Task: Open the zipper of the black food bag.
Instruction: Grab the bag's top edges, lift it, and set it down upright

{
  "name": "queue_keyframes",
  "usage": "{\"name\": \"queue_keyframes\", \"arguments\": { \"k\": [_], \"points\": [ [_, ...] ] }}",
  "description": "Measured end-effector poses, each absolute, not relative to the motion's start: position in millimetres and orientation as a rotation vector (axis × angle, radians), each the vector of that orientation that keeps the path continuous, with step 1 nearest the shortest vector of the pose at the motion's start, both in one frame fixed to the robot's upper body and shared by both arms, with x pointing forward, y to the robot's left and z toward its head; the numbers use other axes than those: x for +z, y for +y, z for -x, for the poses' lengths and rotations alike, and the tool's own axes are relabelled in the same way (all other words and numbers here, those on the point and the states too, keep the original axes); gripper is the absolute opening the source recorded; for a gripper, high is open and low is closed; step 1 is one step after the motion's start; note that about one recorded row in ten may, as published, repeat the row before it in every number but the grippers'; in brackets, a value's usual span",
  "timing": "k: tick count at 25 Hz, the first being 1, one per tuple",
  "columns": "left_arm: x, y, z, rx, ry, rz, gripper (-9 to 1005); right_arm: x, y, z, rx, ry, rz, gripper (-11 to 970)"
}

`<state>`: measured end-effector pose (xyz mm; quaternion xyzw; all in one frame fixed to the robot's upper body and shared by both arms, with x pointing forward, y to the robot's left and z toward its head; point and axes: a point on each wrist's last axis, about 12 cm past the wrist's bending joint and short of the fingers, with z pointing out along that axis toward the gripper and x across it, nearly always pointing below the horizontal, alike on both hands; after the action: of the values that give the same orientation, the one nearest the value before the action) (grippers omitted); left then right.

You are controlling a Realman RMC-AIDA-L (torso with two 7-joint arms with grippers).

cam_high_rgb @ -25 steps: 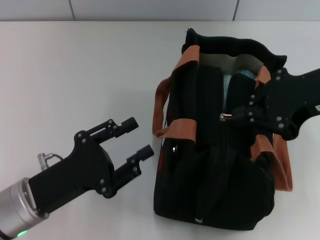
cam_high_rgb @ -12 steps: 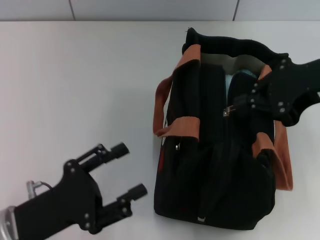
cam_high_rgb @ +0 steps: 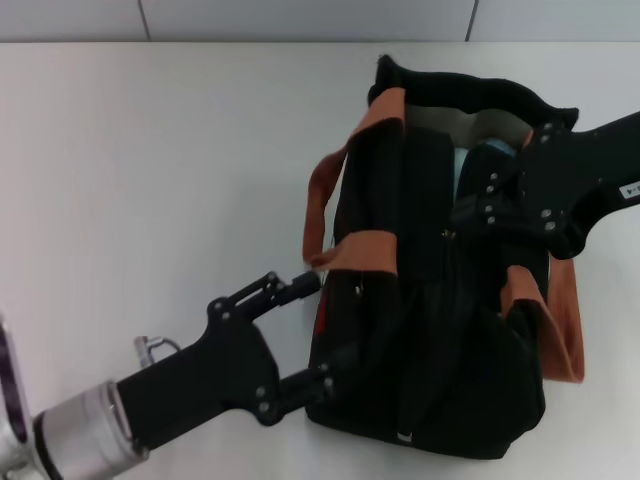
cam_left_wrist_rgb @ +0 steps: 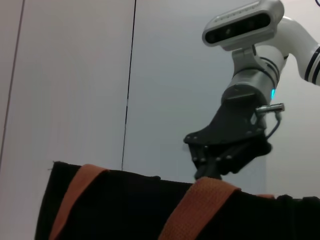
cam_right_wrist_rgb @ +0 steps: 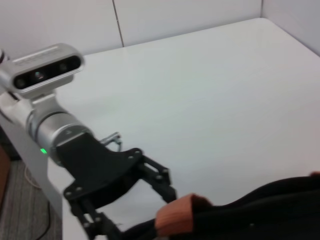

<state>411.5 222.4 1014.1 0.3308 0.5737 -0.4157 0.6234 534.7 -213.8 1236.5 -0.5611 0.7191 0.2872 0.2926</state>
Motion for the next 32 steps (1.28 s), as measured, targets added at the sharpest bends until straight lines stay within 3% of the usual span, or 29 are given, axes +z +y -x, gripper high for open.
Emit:
{"name": "queue_keyframes", "arguments": {
  "k": [21, 32],
  "points": [
    [1017.2, 220.8, -422.4, -0.920, 1.306, -0.745, 723, 1244.8, -211.6, -532.1, 0.827, 1.895, 1.500, -1],
    [1019.3, 228.6, -412.6, -0.924, 1.270, -0.729, 722, 1233.0, -233.1, -551.3, 0.815, 1.975, 1.311, 135]
  ]
}}
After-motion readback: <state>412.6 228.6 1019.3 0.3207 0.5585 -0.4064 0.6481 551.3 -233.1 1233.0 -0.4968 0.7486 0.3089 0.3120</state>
